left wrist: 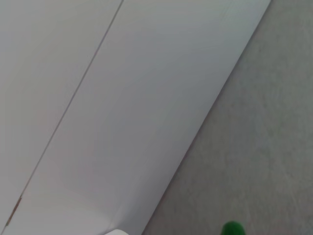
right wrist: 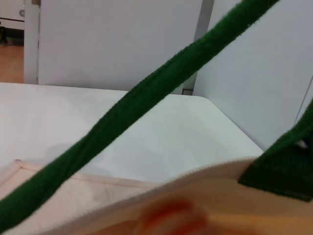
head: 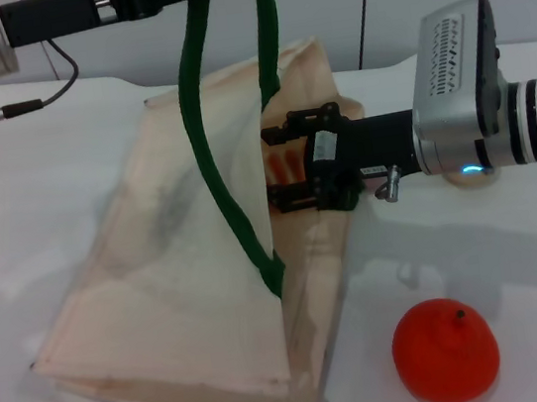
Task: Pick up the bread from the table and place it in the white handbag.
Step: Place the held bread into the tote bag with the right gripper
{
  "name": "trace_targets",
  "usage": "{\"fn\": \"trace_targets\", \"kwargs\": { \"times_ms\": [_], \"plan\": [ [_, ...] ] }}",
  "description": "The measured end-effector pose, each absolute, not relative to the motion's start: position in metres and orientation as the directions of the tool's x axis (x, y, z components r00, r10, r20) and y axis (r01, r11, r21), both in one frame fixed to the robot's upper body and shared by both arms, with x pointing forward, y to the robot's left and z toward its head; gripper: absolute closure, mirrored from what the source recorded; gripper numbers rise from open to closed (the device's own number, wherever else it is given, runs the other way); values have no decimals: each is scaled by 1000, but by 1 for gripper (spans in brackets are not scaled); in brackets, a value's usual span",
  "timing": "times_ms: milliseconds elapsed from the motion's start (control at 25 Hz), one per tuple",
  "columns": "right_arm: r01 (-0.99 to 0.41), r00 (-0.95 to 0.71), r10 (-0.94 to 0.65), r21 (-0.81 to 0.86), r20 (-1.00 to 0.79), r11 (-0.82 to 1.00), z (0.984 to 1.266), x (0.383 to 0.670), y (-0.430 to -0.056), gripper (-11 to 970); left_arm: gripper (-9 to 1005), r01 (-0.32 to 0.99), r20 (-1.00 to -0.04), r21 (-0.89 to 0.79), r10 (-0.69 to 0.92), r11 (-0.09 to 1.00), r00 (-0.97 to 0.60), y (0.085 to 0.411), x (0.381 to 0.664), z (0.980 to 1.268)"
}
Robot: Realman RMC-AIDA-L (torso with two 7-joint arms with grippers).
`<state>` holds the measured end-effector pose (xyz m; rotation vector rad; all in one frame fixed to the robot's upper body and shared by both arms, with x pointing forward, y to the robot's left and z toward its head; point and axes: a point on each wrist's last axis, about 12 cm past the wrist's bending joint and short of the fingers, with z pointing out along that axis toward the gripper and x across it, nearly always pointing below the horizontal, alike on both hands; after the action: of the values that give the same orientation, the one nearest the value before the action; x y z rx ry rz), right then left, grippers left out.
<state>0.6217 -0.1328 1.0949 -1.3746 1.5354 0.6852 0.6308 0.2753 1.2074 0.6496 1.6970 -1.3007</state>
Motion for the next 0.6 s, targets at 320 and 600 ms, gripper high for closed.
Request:
{"fn": "trace_targets", "kwargs": {
  "times_ms": [320, 600],
  "plan": [
    [-958, 42, -439, -161, -898, 237, 1090, 619, -139, 151, 782, 813, -871, -486, -103, 320, -480, 277, 630, 1206],
    [-917, -57, -387, -105, -920, 386, 1075, 613, -180, 66, 763, 801, -866, -494, -112, 339, -487, 283, 628, 1202]
  ]
}}
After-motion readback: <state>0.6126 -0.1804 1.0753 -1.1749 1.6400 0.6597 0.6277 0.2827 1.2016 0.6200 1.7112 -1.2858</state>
